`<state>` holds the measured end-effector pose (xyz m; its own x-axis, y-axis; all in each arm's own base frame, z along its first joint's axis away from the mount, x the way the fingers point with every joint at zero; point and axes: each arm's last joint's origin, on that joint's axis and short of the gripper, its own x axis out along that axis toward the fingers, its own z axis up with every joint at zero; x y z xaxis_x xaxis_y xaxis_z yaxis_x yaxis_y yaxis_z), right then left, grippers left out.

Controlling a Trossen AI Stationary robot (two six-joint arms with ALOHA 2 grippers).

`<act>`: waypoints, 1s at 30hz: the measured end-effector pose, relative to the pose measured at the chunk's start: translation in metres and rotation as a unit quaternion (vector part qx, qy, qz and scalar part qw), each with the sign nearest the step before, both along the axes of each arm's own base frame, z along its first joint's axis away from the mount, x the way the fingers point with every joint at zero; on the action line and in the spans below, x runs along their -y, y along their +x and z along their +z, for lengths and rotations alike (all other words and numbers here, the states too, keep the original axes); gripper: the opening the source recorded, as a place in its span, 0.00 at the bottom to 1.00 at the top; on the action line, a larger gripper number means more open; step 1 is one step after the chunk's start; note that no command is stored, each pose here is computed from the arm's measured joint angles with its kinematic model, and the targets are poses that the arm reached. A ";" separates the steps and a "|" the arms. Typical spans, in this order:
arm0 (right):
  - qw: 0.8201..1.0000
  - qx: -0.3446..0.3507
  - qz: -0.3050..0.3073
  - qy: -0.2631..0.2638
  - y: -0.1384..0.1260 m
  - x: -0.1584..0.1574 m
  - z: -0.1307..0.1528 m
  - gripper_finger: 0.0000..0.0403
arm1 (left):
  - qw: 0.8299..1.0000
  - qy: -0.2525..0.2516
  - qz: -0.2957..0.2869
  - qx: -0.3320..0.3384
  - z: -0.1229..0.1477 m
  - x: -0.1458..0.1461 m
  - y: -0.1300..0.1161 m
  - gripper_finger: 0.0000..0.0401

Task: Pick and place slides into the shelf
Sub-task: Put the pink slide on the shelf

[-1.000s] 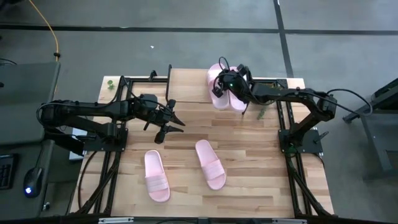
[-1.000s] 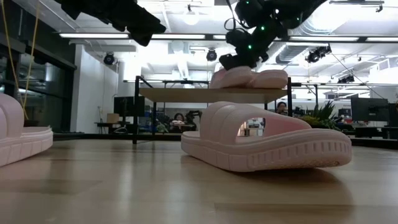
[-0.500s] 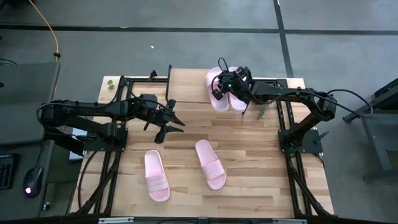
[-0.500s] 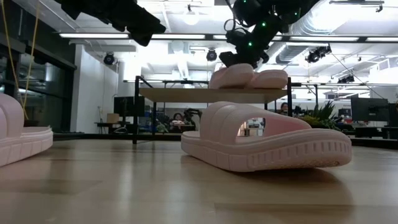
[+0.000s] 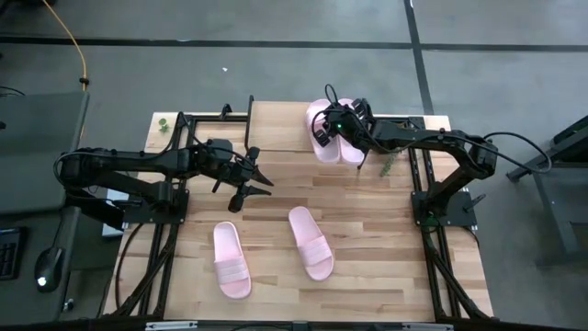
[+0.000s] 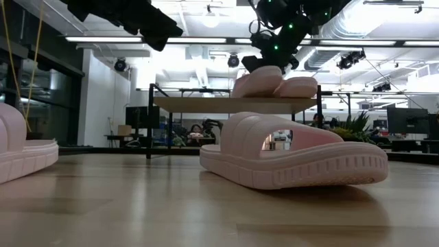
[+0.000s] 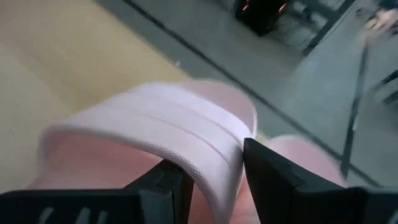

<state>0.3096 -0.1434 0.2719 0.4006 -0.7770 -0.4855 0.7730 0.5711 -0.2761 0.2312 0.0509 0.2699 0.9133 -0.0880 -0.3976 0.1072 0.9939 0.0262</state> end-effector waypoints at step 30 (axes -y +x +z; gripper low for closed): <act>0.997 0.021 0.040 0.056 -0.006 -0.001 0.003 0.31 | 1.000 -0.004 0.002 -0.002 0.000 0.000 0.000 0.25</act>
